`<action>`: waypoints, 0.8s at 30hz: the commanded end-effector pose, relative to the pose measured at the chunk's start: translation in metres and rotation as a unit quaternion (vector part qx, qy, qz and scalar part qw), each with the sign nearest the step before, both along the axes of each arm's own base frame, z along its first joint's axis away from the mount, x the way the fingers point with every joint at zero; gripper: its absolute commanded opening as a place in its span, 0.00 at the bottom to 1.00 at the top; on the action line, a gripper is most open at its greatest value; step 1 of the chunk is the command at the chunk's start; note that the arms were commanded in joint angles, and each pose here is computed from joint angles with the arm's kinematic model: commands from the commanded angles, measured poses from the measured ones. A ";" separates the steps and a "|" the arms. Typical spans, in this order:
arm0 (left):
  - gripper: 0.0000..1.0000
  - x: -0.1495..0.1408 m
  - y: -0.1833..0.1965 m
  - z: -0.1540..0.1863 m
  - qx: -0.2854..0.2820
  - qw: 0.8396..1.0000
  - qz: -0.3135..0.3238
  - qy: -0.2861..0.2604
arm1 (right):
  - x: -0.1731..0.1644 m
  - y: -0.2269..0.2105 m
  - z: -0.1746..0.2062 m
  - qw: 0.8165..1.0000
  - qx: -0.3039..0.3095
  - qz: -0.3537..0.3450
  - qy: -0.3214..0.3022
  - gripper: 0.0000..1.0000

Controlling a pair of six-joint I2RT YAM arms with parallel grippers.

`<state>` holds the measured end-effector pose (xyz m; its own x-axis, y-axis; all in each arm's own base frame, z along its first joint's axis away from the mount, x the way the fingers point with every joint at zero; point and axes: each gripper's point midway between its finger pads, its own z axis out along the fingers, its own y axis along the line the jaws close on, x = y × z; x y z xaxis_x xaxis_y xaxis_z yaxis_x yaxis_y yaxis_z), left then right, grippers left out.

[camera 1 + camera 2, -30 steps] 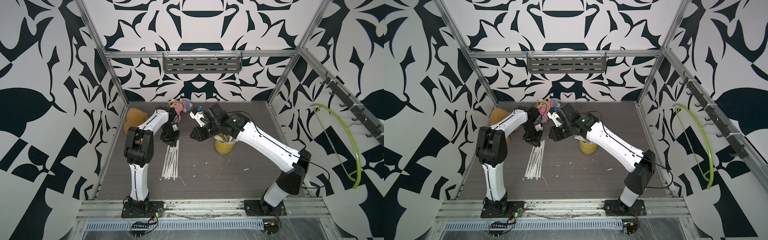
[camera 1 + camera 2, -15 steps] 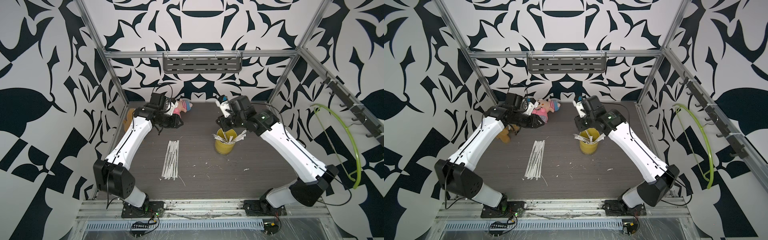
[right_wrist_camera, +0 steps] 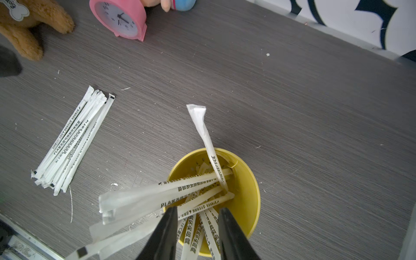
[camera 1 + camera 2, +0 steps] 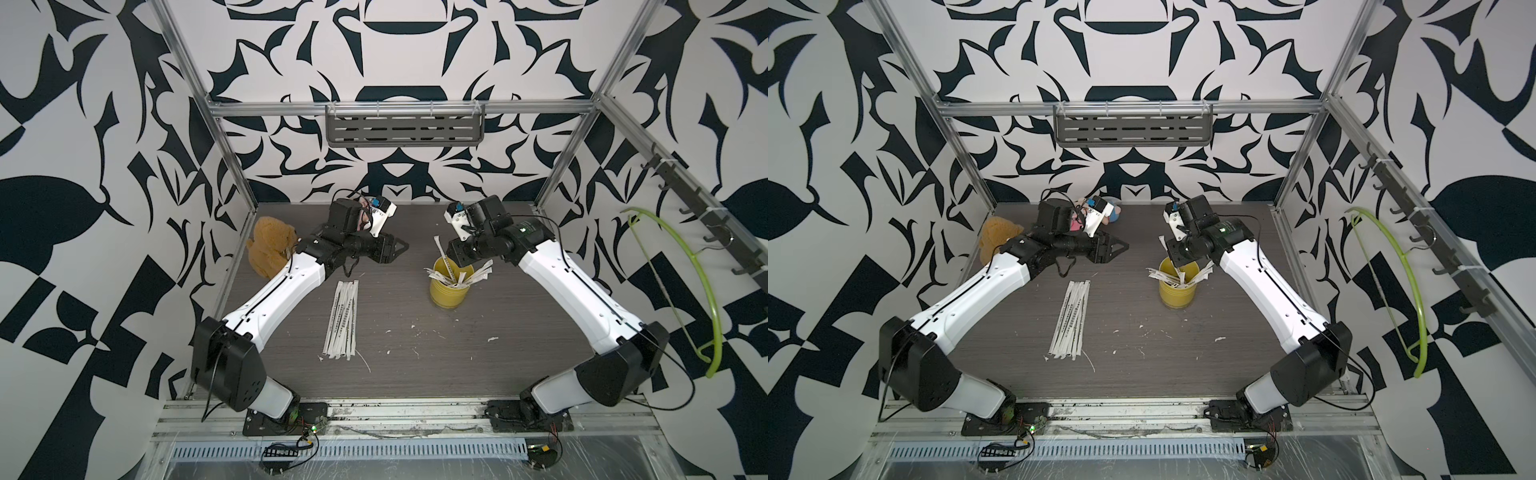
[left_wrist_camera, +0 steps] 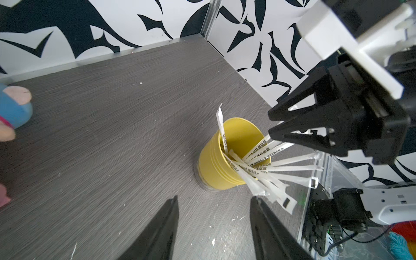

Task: Take the straws out of the storage container
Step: Place the straw at the center of the board, then pick up the straw from the container.

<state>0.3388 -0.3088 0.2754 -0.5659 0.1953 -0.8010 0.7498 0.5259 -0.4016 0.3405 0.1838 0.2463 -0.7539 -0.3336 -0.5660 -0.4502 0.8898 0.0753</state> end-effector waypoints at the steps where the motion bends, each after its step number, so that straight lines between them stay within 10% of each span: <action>1: 0.57 0.004 -0.024 0.017 -0.039 0.999 -0.035 -0.014 | 0.005 0.010 -0.003 1.000 0.013 0.015 -0.003 0.38; 24: 0.55 0.012 -0.059 -0.014 -0.058 0.995 -0.084 0.017 | 0.050 0.010 -0.039 1.000 -0.019 -0.020 -0.011 0.27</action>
